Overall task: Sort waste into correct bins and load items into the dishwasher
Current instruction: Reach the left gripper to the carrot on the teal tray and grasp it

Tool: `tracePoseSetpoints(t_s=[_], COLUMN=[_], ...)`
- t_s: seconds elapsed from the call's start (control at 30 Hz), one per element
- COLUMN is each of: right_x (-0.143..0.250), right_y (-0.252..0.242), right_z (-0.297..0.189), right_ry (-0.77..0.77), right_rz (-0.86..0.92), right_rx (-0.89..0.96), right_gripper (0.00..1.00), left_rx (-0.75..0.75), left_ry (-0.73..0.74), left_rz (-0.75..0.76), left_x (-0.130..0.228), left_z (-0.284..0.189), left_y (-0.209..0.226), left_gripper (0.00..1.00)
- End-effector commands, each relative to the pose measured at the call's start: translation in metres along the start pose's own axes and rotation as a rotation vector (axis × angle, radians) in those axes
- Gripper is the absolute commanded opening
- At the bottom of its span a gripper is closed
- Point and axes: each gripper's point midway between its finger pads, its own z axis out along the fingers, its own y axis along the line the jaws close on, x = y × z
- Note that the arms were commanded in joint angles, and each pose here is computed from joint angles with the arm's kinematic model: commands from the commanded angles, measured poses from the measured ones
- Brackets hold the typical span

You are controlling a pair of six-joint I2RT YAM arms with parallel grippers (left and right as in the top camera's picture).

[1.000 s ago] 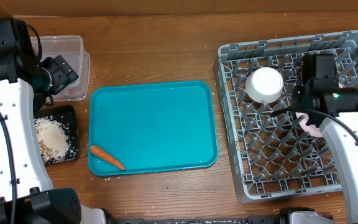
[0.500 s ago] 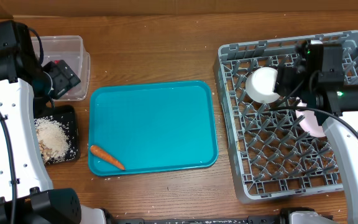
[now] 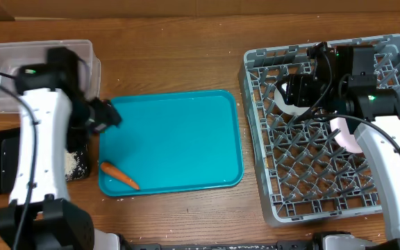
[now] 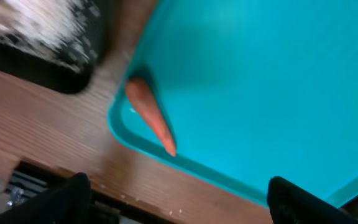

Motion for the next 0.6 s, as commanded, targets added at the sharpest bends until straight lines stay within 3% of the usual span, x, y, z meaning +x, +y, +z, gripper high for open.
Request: tracePoseSetpoints(t_s=[0.0,0.57], right_x=[-0.010,0.001], right_y=[0.001,-0.008], right_z=[-0.006,-0.006], right_ry=[-0.028,0.015], right_rz=[-0.020,-0.002], right_rx=[0.017,0.067], right_gripper=[0.70,0.70], left_rx=[-0.046,-0.085], left_ry=[0.054,0.028], left_rz=[-0.054,-0.107], left_x=[0.017,0.026], left_z=[0.029,0.129], left_y=[-0.003,0.017], left_gripper=[0.93,0.92])
